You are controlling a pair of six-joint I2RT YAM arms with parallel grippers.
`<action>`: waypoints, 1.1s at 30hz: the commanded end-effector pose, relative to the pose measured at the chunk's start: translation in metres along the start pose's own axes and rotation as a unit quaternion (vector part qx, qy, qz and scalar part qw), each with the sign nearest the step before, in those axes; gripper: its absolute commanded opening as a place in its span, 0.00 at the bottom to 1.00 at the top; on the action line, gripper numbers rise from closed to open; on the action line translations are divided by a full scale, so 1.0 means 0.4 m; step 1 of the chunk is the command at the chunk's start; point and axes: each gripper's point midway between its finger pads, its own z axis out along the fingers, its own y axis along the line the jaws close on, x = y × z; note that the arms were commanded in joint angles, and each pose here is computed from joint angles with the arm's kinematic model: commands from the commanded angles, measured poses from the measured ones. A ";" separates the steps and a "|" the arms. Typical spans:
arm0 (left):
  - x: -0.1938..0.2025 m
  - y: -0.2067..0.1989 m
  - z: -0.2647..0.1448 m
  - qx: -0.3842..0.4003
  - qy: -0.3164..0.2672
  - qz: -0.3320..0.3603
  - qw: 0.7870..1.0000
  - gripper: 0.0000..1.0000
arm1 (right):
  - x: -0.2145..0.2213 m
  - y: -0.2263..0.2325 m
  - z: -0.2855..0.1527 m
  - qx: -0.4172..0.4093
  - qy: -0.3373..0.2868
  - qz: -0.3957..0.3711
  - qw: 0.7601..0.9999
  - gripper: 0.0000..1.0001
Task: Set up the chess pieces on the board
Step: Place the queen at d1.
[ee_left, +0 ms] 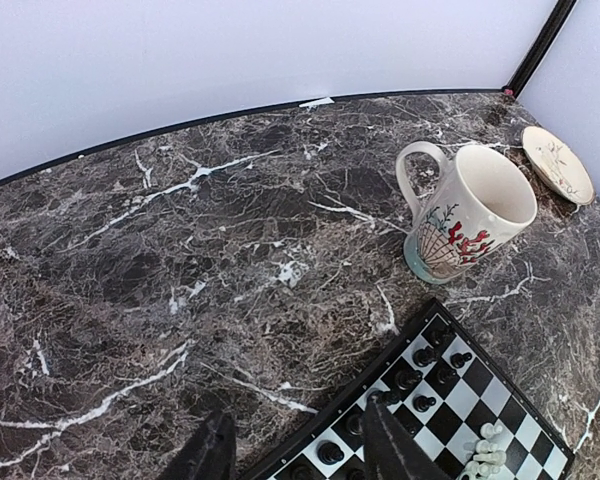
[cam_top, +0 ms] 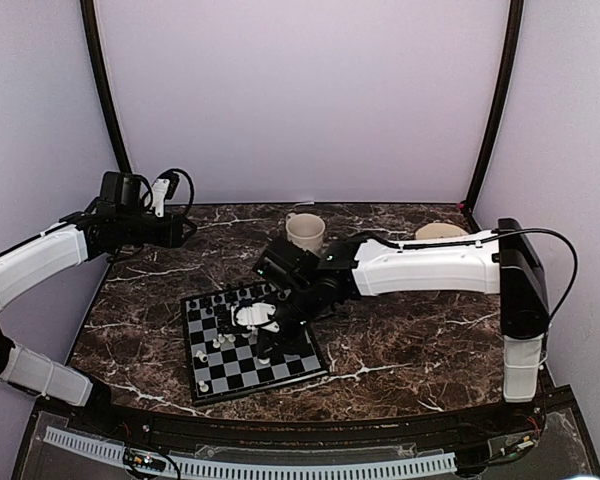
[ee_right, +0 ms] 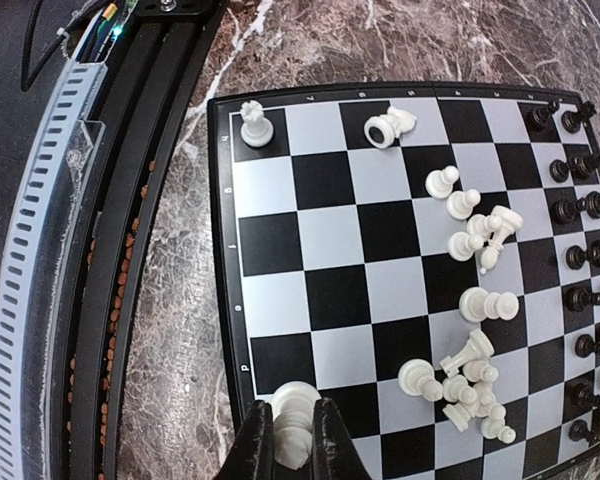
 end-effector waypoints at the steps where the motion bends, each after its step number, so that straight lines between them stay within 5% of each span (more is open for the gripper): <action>1: 0.003 -0.002 -0.018 0.004 -0.003 0.008 1.000 0.45 | -0.047 0.038 0.030 -0.002 -0.014 -0.042 0.999 0.04; 33: 0.010 -0.013 -0.008 0.018 0.002 0.004 1.000 0.44 | -0.033 0.024 0.166 0.005 0.019 -0.039 0.999 0.05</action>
